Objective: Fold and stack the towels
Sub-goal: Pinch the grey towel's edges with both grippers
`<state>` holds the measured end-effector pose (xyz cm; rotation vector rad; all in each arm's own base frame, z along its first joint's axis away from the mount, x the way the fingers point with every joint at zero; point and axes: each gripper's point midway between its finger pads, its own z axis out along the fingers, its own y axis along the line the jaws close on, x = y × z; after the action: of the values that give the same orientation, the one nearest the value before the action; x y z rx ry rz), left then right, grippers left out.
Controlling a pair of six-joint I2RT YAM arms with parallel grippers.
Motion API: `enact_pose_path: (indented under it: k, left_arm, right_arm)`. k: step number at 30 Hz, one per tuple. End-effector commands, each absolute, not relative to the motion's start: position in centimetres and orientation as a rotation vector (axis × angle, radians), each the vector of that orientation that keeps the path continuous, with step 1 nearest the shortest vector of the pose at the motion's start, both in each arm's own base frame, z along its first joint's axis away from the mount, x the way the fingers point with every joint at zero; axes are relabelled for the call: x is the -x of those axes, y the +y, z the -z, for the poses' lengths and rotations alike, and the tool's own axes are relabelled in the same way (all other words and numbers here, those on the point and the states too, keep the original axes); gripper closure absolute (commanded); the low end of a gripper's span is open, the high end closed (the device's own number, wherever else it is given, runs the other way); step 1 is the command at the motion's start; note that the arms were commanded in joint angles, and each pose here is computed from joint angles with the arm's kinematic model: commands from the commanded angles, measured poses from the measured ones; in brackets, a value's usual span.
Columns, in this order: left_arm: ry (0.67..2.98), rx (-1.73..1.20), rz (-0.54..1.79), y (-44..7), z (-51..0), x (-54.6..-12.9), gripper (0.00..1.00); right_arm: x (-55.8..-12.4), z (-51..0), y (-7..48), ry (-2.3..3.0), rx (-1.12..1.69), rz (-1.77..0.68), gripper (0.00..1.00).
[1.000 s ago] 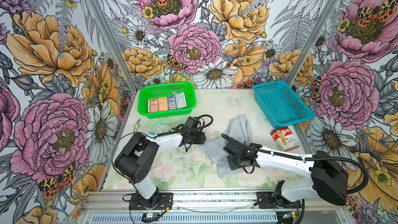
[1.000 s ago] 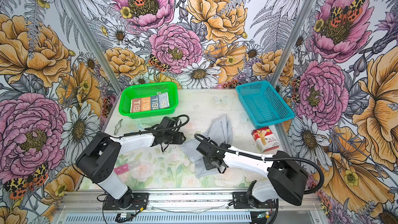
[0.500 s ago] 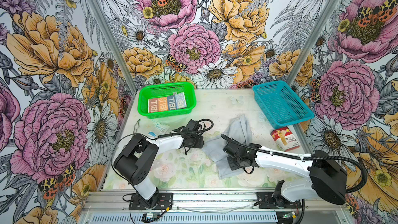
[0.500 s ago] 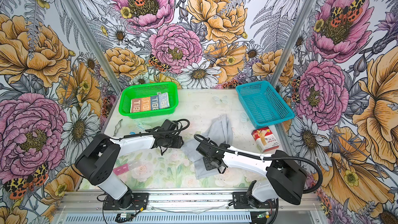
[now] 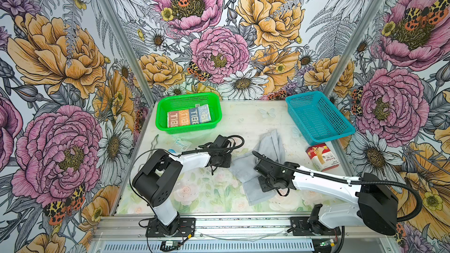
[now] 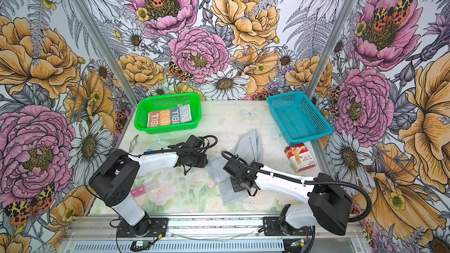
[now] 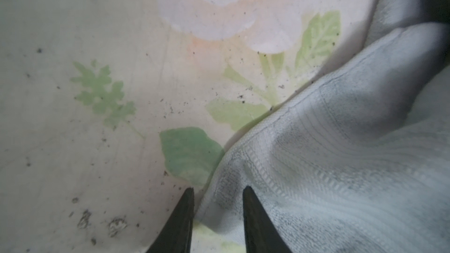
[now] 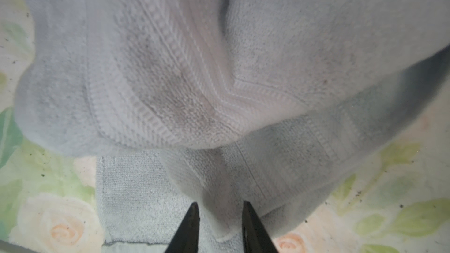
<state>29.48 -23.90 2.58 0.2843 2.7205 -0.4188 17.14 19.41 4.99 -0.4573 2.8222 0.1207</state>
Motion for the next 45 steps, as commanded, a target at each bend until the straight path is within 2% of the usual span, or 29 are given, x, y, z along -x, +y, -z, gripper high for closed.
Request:
enact_pose_path:
  k: [1, 3, 7, 29, 40, 42, 44, 45]
  left_arm:
    - [2.752, -0.317, 0.327, -23.4, -1.8, -29.2, 0.67]
    - [2.758, -0.323, 0.311, -23.3, -1.6, -29.1, 0.76]
    - [2.765, -0.315, 0.305, -23.2, -1.6, -28.9, 1.0]
    - [2.742, -0.198, 0.269, -20.7, -2.5, -29.1, 1.0]
    - [2.744, -0.198, 0.274, -20.5, -2.5, -29.1, 1.0]
    - [2.745, -0.2, 0.273, -20.4, -2.5, -29.0, 1.0]
    - [2.745, -0.203, 0.275, -20.5, -2.5, -29.0, 1.0]
    - [2.745, -0.2, 0.275, -20.4, -2.5, -29.0, 1.0]
  right_arm:
    - [-17.7, -6.4, 19.7, 2.788, 0.444, -0.145, 0.68]
    - [-17.5, -6.2, 19.6, 2.793, 0.448, -0.146, 0.68]
    - [-16.8, -5.5, 19.3, 2.825, 0.451, -0.151, 0.68]
    - [-16.2, -3.3, 19.6, 2.869, 0.554, -0.065, 0.68]
    - [-16.2, -2.8, 19.8, 2.877, 0.56, -0.047, 0.83]
    - [-16.3, -2.8, 19.8, 2.876, 0.562, -0.043, 0.88]
    - [-16.4, -2.8, 19.9, 2.875, 0.568, -0.041, 1.0]
    - [-16.4, -2.9, 19.9, 2.873, 0.568, -0.043, 1.0]
